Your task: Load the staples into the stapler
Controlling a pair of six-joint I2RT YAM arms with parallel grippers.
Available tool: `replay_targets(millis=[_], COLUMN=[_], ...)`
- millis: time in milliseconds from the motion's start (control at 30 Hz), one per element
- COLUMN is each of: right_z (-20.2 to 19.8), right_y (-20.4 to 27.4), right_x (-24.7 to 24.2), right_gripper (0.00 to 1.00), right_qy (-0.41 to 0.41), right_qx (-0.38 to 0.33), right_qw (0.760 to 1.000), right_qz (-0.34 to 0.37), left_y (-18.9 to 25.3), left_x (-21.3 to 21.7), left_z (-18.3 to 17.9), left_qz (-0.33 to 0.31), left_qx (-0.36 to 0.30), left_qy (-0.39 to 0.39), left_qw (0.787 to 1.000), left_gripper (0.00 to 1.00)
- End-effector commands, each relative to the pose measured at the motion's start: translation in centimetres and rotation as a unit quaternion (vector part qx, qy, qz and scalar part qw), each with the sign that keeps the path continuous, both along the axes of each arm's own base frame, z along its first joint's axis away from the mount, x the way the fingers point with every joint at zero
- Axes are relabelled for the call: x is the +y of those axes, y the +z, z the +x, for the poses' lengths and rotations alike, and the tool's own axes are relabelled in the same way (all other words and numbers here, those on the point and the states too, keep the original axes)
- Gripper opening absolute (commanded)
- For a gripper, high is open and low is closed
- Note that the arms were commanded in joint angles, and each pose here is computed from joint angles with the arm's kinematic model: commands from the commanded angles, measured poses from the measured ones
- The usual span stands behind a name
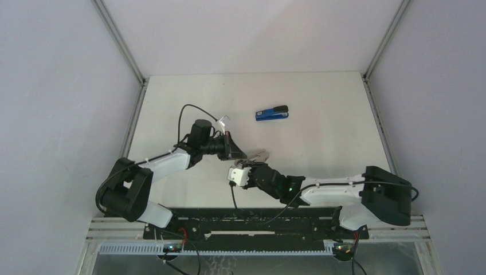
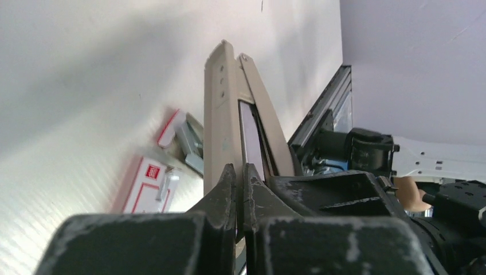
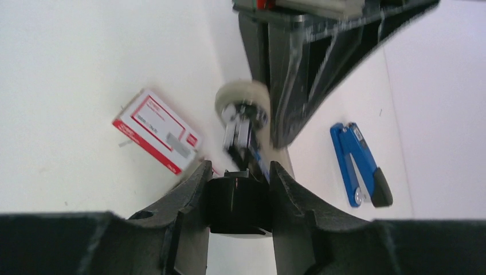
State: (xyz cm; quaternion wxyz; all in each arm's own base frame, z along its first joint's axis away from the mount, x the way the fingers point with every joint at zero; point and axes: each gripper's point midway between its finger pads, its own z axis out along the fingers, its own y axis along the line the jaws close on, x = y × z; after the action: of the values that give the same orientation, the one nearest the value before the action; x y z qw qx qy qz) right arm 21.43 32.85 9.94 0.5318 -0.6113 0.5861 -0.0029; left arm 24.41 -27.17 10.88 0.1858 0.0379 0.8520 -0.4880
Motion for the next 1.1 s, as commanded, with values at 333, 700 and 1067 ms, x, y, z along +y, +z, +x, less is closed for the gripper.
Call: replay_targets(millis=[333, 700, 1067], right_z=[0.9, 2.2, 1.5], right_y=[5.6, 7.2, 10.1], right_x=[-4.7, -7.0, -8.2], right_gripper=[0.0, 0.0, 0.0], right_qy=[-0.061, -0.11, -0.07], right_qx=[0.105, 0.141, 0.192], right_qw=[0.986, 0.967, 0.946], right_qz=[0.115, 0.181, 0.252], left_y=[1.0, 2.7, 10.2], left_x=[0.9, 2.6, -0.1], left_z=[8.7, 10.3, 3.4], left_qz=[0.022, 0.073, 0.053], left_qx=[-0.086, -0.172, -0.318], left_qy=[0.012, 0.042, 0.034], left_qw=[0.996, 0.981, 0.946], left_gripper=[0.0, 0.38, 0.59])
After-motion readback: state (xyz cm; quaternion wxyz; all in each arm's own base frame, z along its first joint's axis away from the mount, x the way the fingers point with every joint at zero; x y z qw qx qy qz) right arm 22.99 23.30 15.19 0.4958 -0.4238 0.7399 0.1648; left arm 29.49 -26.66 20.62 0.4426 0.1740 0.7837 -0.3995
